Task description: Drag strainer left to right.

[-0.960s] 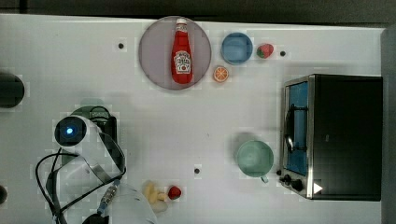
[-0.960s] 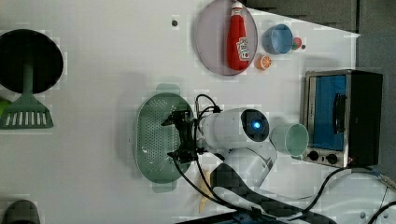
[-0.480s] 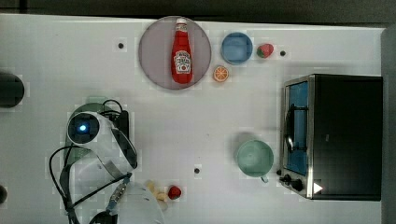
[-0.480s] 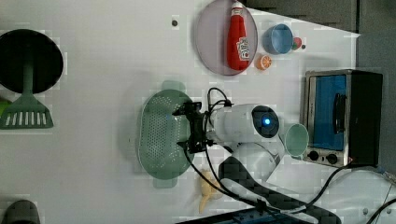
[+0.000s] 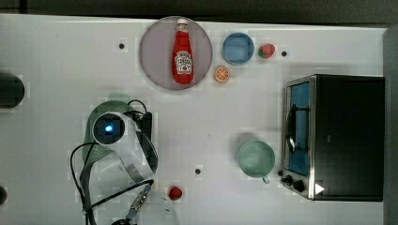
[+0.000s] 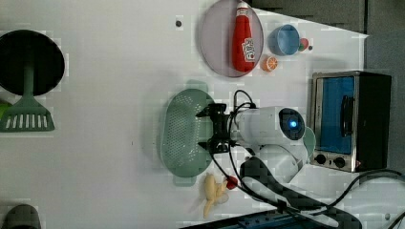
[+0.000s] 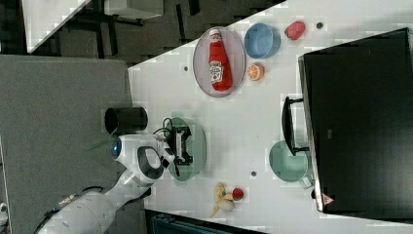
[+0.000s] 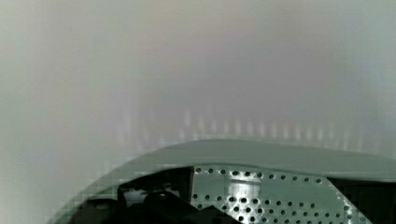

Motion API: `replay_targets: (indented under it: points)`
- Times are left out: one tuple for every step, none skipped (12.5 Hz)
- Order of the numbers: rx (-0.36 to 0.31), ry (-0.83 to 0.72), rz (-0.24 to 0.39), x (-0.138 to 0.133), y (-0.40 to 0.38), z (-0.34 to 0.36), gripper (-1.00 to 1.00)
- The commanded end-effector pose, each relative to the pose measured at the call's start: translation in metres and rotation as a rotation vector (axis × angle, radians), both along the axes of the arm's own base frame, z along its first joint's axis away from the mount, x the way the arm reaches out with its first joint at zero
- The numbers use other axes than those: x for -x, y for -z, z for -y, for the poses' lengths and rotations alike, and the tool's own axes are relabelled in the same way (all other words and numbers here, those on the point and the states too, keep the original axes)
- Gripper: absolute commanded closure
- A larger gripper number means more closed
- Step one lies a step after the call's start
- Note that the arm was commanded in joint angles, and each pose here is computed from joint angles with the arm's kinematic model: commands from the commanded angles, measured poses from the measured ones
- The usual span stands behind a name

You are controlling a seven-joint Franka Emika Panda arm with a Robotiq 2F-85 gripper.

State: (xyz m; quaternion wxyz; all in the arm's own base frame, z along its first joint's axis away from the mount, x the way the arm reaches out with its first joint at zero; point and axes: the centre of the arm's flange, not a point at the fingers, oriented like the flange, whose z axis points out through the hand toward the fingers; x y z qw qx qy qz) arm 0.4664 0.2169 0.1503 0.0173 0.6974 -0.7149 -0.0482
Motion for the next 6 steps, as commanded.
replay_targets:
  points:
    - [0.031, -0.02, 0.012, -0.006, -0.008, 0.035, -1.0]
    - [0.034, -0.032, 0.013, -0.008, -0.007, 0.044, -1.0]
    - [0.038, -0.037, 0.012, -0.01, -0.006, 0.055, -1.0]
    - [0.051, -0.034, 0.017, -0.017, -0.009, 0.089, -1.0]
    - [0.056, -0.031, 0.016, -0.018, -0.009, 0.101, -1.0]
    - [0.06, -0.038, 0.014, -0.019, -0.009, 0.112, -1.0]
